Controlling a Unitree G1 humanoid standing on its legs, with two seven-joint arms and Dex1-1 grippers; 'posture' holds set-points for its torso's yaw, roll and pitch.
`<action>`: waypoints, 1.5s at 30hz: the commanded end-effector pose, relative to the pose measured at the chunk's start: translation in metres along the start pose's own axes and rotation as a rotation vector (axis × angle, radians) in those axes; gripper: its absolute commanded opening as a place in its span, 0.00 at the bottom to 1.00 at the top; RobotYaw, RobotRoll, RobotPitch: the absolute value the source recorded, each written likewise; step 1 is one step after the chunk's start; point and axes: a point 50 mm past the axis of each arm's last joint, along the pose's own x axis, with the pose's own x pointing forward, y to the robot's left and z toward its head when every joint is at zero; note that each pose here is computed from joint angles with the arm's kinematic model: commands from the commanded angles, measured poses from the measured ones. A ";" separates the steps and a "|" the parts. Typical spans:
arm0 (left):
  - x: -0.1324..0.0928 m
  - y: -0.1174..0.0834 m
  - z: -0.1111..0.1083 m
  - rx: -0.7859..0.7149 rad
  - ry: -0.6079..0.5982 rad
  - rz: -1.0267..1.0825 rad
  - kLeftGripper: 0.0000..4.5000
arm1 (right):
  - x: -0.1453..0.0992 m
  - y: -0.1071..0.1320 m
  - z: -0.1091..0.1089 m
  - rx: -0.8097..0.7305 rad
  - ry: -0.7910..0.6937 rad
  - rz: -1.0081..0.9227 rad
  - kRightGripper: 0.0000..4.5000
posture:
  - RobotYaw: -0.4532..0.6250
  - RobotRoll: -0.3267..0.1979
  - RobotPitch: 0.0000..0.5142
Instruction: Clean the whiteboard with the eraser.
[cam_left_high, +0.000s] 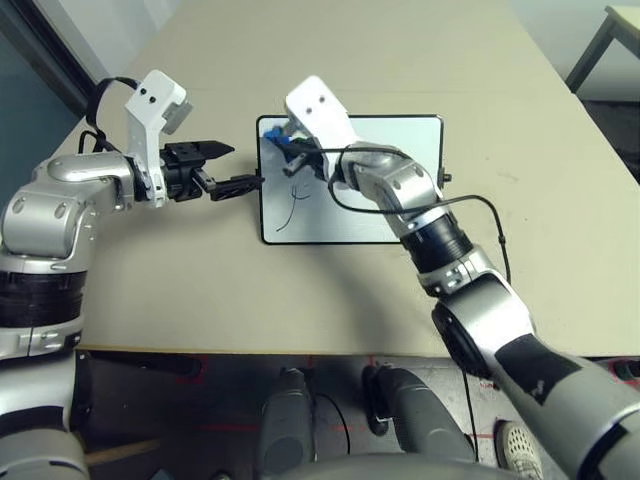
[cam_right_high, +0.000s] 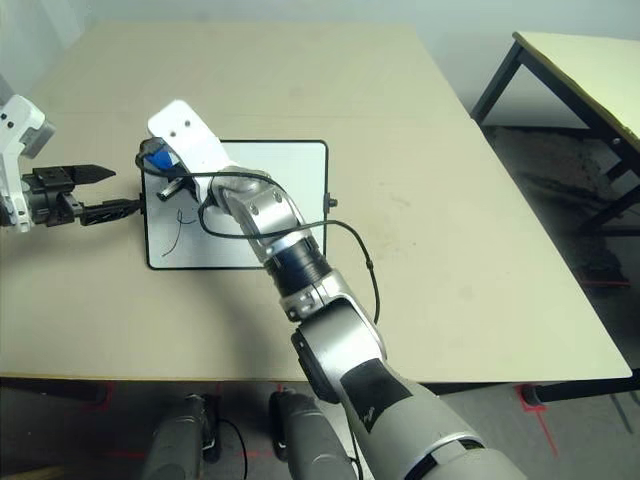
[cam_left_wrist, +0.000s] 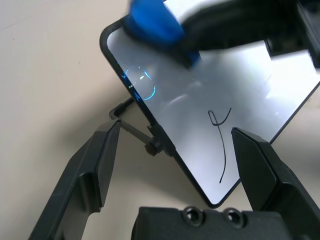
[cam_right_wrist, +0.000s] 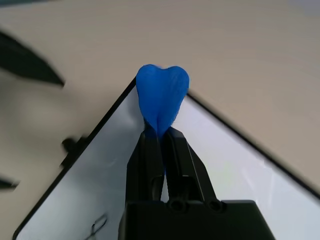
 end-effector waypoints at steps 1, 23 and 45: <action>-0.004 0.000 -0.002 0.003 0.015 0.004 1.00 | 0.005 0.001 -0.009 0.017 0.025 -0.014 0.00 | 0.38 0.62 0.31; -0.001 0.003 0.001 0.010 0.007 0.004 1.00 | -0.007 0.036 -0.042 -0.002 0.115 0.110 0.00 | 0.37 0.62 0.29; -0.003 0.006 0.005 0.023 0.009 0.003 1.00 | -0.023 -0.048 -0.021 0.036 0.051 -0.168 0.00 | 0.37 0.62 0.27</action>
